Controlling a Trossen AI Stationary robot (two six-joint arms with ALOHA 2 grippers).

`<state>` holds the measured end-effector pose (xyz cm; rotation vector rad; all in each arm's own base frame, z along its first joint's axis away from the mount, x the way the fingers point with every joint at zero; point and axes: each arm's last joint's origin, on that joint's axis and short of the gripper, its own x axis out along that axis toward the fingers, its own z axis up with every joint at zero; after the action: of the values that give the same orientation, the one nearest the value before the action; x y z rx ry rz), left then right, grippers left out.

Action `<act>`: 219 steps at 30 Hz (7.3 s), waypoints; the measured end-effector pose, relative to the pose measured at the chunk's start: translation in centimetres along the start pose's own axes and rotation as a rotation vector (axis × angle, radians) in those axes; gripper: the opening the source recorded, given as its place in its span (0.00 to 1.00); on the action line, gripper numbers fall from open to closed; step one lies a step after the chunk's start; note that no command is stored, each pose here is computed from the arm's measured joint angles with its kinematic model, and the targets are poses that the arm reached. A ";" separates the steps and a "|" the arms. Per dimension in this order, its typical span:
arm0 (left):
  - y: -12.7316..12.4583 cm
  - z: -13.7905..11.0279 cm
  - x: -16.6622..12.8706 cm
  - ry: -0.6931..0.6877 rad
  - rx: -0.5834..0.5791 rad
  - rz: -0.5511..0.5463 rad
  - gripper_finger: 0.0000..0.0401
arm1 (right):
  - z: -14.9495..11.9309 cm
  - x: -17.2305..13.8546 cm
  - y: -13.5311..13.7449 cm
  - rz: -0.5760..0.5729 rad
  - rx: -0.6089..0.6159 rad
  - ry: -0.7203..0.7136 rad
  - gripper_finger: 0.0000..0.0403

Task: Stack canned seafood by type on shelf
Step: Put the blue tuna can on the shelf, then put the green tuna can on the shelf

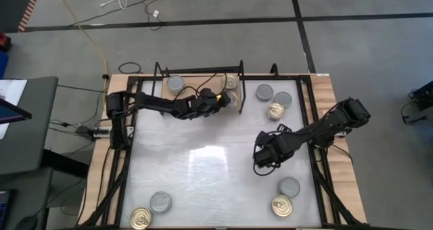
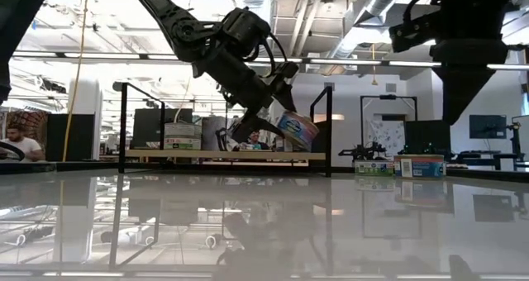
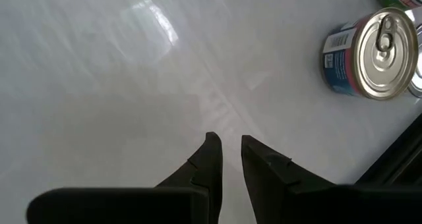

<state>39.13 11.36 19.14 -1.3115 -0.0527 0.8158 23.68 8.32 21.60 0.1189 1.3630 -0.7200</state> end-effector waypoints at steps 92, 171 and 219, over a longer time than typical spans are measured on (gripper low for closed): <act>0.2 -1.0 -0.3 0.116 -0.041 0.020 0.64 | 0.3 0.0 0.3 0.035 0.017 -0.027 0.24; 5.3 -11.1 -25.9 0.384 0.796 -0.033 0.64 | 3.5 -2.9 0.3 0.287 0.540 -0.061 0.04; 12.6 -17.3 -28.9 1.243 0.963 0.360 0.64 | 6.4 -0.7 8.6 0.781 0.510 -0.228 0.04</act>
<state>19.97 -18.71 14.77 -0.6896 1.4142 0.1131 33.64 12.30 20.93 0.8949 0.7848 -0.3769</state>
